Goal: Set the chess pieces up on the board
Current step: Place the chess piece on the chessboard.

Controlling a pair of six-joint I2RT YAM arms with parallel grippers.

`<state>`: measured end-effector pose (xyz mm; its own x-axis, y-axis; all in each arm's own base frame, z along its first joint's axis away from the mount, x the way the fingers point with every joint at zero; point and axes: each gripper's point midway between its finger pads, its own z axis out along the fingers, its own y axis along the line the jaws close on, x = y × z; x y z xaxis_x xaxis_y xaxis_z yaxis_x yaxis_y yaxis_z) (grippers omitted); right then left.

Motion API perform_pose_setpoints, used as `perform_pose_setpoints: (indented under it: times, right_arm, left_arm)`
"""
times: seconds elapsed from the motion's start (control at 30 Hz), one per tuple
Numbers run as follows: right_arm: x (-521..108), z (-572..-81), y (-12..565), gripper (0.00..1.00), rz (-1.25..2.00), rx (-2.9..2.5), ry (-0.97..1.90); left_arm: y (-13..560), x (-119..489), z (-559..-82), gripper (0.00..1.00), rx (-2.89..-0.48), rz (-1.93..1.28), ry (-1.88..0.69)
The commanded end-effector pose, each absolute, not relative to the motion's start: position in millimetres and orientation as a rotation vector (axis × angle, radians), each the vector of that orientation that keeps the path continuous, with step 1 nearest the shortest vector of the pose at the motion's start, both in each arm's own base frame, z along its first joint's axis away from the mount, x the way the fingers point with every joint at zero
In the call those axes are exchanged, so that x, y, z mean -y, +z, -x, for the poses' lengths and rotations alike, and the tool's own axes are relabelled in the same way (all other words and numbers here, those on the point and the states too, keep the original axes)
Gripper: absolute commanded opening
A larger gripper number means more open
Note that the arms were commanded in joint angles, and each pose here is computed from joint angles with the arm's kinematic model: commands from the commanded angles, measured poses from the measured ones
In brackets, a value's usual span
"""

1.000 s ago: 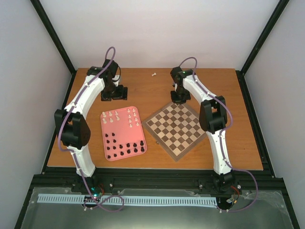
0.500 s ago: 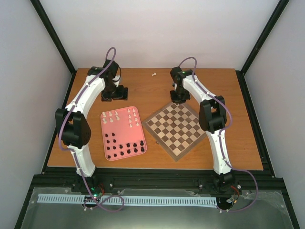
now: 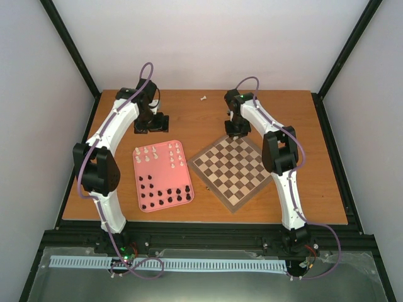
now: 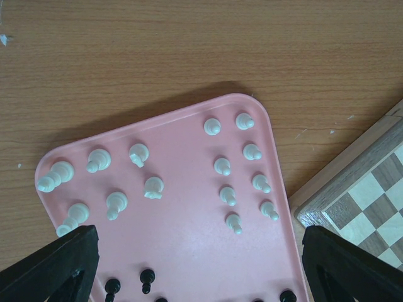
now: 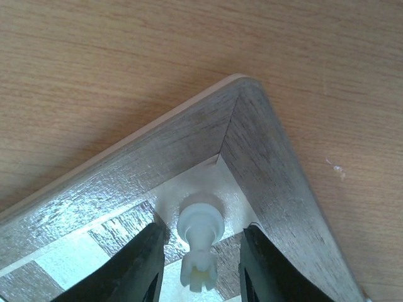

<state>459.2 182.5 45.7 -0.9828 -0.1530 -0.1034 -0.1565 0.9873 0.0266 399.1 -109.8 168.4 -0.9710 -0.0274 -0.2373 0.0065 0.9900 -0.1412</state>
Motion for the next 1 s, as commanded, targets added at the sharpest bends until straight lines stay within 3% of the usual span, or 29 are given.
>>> perform_pose_setpoints:
  times: [0.0, 0.37, 0.7, 0.83, 0.9, 0.97]
  right_arm:
    - [-181.8, -463.6, 53.8, 0.39, 0.252, -3.004, 0.041]
    - [-182.7, -467.6, 120.0, 0.63, 0.234, -2.870, 0.095]
    - [-191.0, -450.5, 183.0, 0.66, 0.258, -2.768, 0.215]
    - [-202.8, -442.5, 188.2, 0.66, 0.290, -2.753, 0.259]
    - [-209.0, -438.5, 186.6, 0.66, 0.303, -2.758, 0.279]
    - [-215.3, -434.8, 183.2, 0.66, 0.318, -2.764, 0.293]
  left_arm:
    - [174.5, 111.8, -407.1, 0.90, -2.870, -0.008, -0.224]
    - [175.4, 112.1, -405.0, 0.90, -2.870, -0.015, -0.231]
    - [156.9, 116.9, -400.9, 0.90, -2.909, 0.029, -0.292]
    - [146.6, 104.2, -399.8, 0.89, -2.926, 0.061, -0.189]
    - [141.9, 98.7, -399.9, 0.86, -2.926, 0.096, -0.159]
    - [135.9, 93.3, -400.3, 0.74, -2.926, 0.153, -0.167]
